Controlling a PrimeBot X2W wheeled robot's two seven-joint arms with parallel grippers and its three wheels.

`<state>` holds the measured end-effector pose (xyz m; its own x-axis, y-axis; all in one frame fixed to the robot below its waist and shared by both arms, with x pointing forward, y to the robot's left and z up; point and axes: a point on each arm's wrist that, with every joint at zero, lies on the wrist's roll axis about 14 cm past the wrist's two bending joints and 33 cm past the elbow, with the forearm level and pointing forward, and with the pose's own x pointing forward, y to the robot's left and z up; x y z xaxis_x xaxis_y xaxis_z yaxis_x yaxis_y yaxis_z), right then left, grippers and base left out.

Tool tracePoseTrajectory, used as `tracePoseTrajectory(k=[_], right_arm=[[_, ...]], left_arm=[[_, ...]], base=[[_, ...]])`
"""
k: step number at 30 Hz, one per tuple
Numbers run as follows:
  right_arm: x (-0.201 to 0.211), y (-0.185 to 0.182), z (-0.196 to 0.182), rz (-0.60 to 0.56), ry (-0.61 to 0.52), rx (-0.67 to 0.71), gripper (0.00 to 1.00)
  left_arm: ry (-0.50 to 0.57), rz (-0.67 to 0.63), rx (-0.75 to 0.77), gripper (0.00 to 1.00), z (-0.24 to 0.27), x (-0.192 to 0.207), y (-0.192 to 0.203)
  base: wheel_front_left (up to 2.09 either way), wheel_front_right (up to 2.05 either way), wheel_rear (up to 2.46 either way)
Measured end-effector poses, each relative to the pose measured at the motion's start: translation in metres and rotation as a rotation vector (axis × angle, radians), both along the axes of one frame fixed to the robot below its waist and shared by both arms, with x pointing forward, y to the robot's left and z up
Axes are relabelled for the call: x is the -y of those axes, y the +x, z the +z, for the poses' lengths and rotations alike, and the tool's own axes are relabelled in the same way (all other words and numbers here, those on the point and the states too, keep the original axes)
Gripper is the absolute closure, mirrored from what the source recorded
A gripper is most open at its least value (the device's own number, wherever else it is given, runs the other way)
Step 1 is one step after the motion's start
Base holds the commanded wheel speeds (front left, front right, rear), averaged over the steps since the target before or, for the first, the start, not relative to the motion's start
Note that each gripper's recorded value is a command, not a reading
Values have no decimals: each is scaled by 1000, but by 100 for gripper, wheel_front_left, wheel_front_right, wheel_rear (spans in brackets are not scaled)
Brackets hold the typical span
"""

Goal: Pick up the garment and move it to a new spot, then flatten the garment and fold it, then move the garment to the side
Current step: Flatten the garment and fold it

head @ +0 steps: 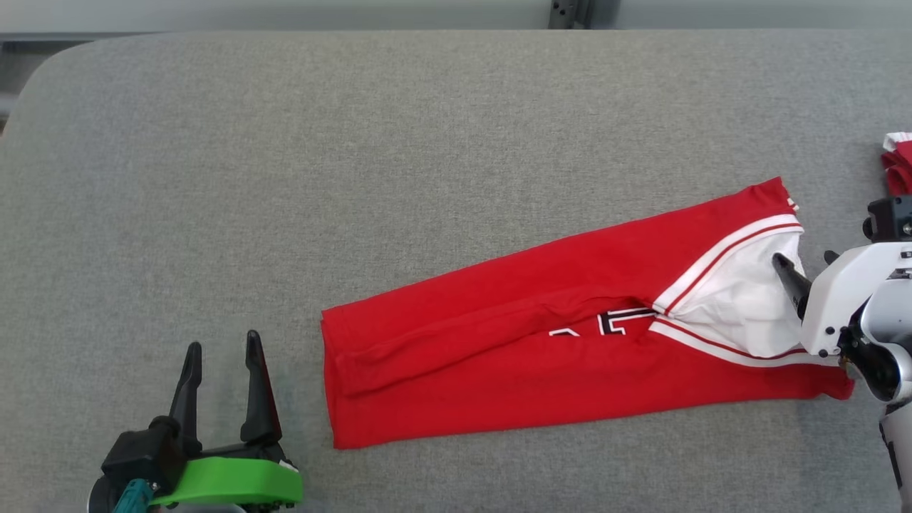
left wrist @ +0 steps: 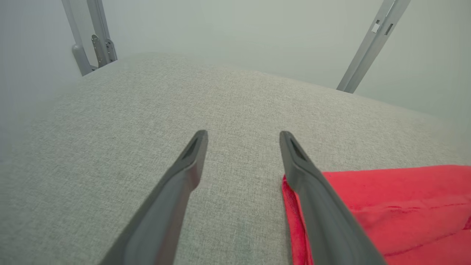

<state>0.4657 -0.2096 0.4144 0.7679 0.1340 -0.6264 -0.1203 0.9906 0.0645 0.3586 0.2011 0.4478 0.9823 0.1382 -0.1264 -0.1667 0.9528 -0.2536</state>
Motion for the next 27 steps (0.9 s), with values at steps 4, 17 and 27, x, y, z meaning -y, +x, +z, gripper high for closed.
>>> tracePoseTrajectory(k=[4, 17, 27], right_arm=[[-2, 0, -34, -11, -1, -98, 0], [-22, 19, -33, -62, 225, -69, 100], [80, 35, 68, -230, 158, 186, 100]], left_arm=[[18, 19, -7, 0, -5, -9, 1], [30, 59, -33, 0, -13, -26, -5], [-11, 7, 8, 0, -1, -4, -9]], base=[[0, 0, 0], [0, 0, 0], [0, 0, 0]])
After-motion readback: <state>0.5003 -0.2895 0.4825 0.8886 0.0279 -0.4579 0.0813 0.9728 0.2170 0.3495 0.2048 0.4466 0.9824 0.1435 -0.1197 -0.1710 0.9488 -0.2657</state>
